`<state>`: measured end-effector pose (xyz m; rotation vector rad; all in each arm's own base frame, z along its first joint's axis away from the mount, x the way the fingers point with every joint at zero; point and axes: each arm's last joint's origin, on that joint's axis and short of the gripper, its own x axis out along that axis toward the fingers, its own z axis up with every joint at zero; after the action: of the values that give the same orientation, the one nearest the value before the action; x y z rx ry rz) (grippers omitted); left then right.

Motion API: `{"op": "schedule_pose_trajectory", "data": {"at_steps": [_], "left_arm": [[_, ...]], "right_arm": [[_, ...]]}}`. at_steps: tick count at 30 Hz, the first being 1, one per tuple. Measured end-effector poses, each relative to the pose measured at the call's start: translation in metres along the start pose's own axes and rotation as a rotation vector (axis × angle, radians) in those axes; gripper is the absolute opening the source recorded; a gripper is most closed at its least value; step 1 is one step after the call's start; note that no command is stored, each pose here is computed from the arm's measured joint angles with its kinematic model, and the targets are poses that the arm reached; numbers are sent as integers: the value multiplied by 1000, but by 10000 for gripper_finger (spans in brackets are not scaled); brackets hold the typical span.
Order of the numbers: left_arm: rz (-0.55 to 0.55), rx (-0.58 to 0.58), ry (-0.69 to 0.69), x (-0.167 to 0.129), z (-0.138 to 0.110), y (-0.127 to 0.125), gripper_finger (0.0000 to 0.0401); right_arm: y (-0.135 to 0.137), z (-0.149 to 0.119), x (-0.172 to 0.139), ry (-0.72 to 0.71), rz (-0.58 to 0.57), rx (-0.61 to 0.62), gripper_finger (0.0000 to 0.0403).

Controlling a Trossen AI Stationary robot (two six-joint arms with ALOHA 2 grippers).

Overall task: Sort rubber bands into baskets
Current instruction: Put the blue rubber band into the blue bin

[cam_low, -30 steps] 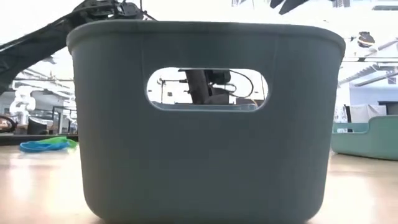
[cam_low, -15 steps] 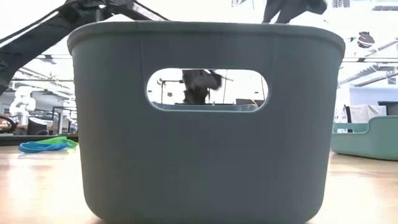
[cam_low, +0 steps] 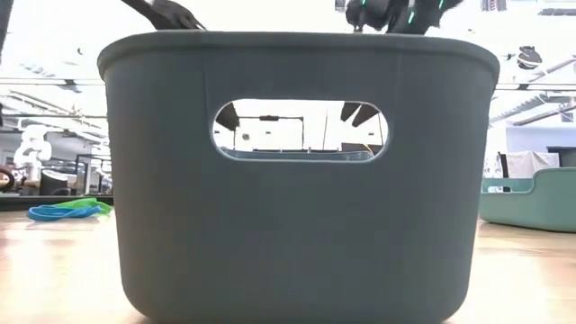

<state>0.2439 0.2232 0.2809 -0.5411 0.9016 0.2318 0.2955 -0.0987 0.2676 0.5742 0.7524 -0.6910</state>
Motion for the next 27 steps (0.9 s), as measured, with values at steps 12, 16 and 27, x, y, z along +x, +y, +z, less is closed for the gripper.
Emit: {"op": "schedule_pose_trajectory", "data": {"at_steps": [12,16,27], "left_arm": [[-20,8,-99,-20,-41,-43,93],[0,15,-95,-20,-42,-46,93],[1,2,-95,-19,-42,-48,93]], "right_arm": [[-29,-4,124,179,-19,87,110],[-27,-8,145,182,-21,84,102],[-22,-10,154,159,-117,91,100]]}}
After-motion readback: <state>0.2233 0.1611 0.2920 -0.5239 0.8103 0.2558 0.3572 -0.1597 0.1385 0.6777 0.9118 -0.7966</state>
